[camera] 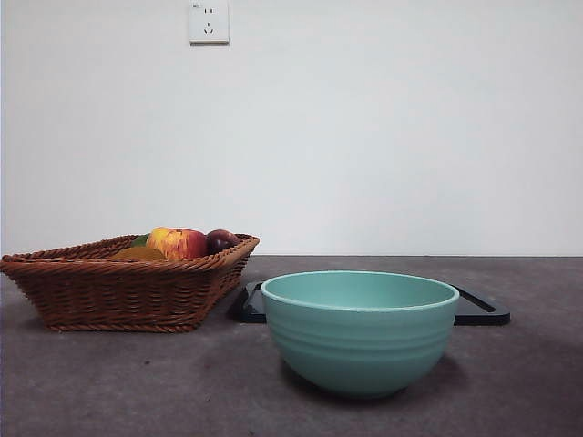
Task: Pick up the wifruite, put it on the bowl, pick up the plate, put it on desk
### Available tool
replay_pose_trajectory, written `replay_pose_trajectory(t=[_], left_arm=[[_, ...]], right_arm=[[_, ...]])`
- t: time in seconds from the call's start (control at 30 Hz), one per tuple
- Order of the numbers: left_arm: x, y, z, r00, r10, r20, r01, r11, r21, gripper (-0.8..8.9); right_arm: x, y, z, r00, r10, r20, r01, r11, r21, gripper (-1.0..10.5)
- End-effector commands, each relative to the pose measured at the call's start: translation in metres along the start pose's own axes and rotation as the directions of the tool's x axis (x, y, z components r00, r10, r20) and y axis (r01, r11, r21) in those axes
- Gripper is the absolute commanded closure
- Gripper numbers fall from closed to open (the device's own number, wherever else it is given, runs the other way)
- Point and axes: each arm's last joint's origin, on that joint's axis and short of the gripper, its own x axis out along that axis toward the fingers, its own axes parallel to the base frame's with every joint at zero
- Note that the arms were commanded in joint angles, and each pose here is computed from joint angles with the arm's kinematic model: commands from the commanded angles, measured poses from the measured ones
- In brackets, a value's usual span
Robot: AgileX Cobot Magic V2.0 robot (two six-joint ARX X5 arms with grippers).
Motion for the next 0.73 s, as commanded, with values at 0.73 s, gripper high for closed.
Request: replay_pose_trajectory(t=[0.73], left_arm=[[-0.006,0.002,0.014,1.0,0.002,0.028,0.013,0.849,-0.528,8.04]], right_arm=[[-0.004,0.004,0.01,0.997,0.076,0.007,-0.076,0.973,0.217,9.4]])
